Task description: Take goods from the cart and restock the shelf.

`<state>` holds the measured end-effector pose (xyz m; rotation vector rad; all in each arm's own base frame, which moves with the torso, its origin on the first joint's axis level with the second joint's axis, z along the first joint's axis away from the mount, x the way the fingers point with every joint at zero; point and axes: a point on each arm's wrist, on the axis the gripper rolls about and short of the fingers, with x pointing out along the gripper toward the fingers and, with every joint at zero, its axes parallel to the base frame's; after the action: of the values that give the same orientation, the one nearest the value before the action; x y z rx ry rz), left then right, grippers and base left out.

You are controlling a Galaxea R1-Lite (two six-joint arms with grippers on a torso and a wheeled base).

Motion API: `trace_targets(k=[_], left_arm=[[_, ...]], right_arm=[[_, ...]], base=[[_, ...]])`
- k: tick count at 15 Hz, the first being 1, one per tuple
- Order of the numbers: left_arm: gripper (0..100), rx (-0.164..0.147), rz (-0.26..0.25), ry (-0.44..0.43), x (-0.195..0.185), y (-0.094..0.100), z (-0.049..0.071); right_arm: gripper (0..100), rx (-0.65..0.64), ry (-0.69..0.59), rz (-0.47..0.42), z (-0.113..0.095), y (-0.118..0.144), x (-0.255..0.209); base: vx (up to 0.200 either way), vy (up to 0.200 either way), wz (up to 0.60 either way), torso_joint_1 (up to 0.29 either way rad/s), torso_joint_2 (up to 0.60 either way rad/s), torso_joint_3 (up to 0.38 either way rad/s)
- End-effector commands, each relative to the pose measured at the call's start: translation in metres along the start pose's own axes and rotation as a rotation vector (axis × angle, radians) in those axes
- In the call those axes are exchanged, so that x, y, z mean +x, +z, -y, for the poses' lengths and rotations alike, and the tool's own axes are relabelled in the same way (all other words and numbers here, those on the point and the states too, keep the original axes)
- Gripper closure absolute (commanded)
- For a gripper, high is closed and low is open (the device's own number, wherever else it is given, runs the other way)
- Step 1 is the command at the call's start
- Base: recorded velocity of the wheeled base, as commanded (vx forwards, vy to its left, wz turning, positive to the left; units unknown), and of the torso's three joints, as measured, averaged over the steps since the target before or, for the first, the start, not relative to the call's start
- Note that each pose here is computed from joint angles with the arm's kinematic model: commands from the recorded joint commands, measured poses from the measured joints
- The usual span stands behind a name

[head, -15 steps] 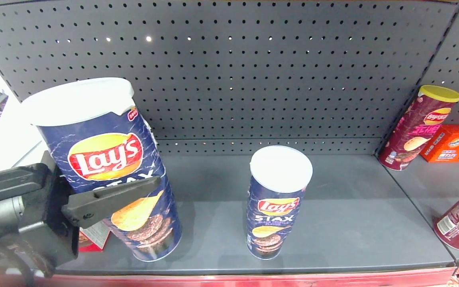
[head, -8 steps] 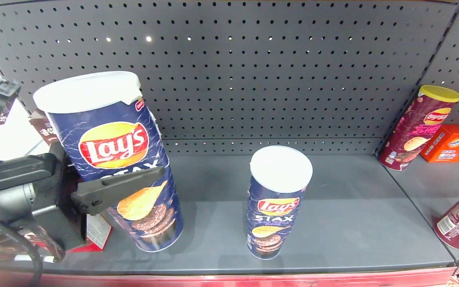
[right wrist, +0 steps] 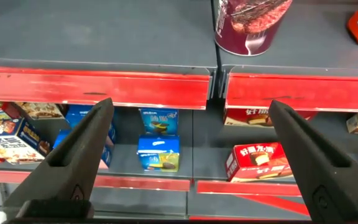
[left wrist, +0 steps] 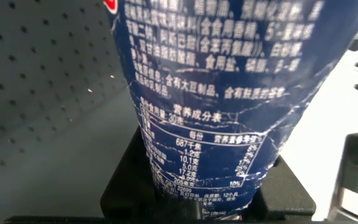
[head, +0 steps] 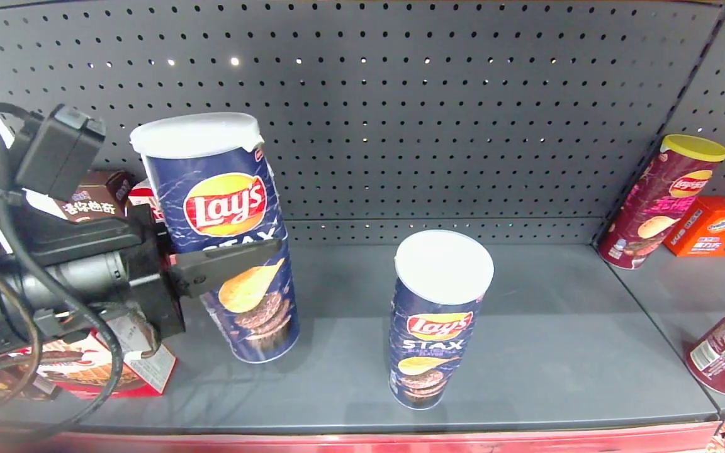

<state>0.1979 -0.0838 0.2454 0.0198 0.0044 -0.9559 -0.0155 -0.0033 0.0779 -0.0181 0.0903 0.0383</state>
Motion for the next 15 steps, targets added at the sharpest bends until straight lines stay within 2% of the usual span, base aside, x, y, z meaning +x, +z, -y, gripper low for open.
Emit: trace_targets(k=[1, 3, 4, 5, 7, 8, 9, 10, 12, 15], left_arm=[[100, -0.004, -0.005, -0.012, 0.031, 0.002, -0.020], [100, 0.026, 0.006, -0.041, 0.058, 0.010, -0.029], [100, 0.028, -0.003, -0.037, 0.069, 0.005, -0.035], [100, 0.025, -0.019, -0.058, 0.084, -0.002, -0.036], [100, 0.034, -0.005, -0.063, 0.103, 0.004, -0.028], [100, 0.034, -0.001, -0.046, 0.117, 0.004, -0.032], [100, 0.010, 0.003, -0.044, 0.129, 0.004, -0.033], [100, 0.002, 0.006, -0.032, 0.136, 0.004, -0.034], [100, -0.001, 0.000, -0.006, 0.151, -0.003, -0.038], [100, -0.009, -0.028, -0.017, 0.167, -0.018, -0.044]], right_arm=[[0, -0.001, 0.001, -0.004, 0.000, 0.000, 0.000], [0, -0.001, 0.001, -0.004, 0.000, 0.000, 0.000], [0, -0.001, 0.001, -0.004, 0.000, 0.000, 0.000], [0, -0.001, 0.001, -0.004, 0.000, 0.000, 0.000], [0, -0.001, 0.001, -0.004, 0.000, 0.000, 0.000], [0, -0.001, 0.001, -0.004, 0.000, 0.000, 0.000], [0, -0.001, 0.001, -0.004, 0.000, 0.000, 0.000], [0, -0.001, 0.001, -0.004, 0.000, 0.000, 0.000], [0, 0.000, 0.001, -0.004, 0.000, 0.000, 0.000], [0, -0.001, 0.001, -0.006, 0.000, 0.000, 0.000]], base=[[0.000, 0.000, 0.00, 0.000, 0.00, 0.000], [0.000, 0.000, 0.00, 0.000, 0.00, 0.000], [0.000, 0.000, 0.00, 0.000, 0.00, 0.000], [0.000, 0.000, 0.00, 0.000, 0.00, 0.000], [0.000, 0.000, 0.00, 0.000, 0.00, 0.000], [0.000, 0.000, 0.00, 0.000, 0.00, 0.000], [0.000, 0.000, 0.00, 0.000, 0.00, 0.000], [0.000, 0.000, 0.00, 0.000, 0.00, 0.000], [0.000, 0.000, 0.00, 0.000, 0.00, 0.000], [0.000, 0.000, 0.00, 0.000, 0.00, 0.000]])
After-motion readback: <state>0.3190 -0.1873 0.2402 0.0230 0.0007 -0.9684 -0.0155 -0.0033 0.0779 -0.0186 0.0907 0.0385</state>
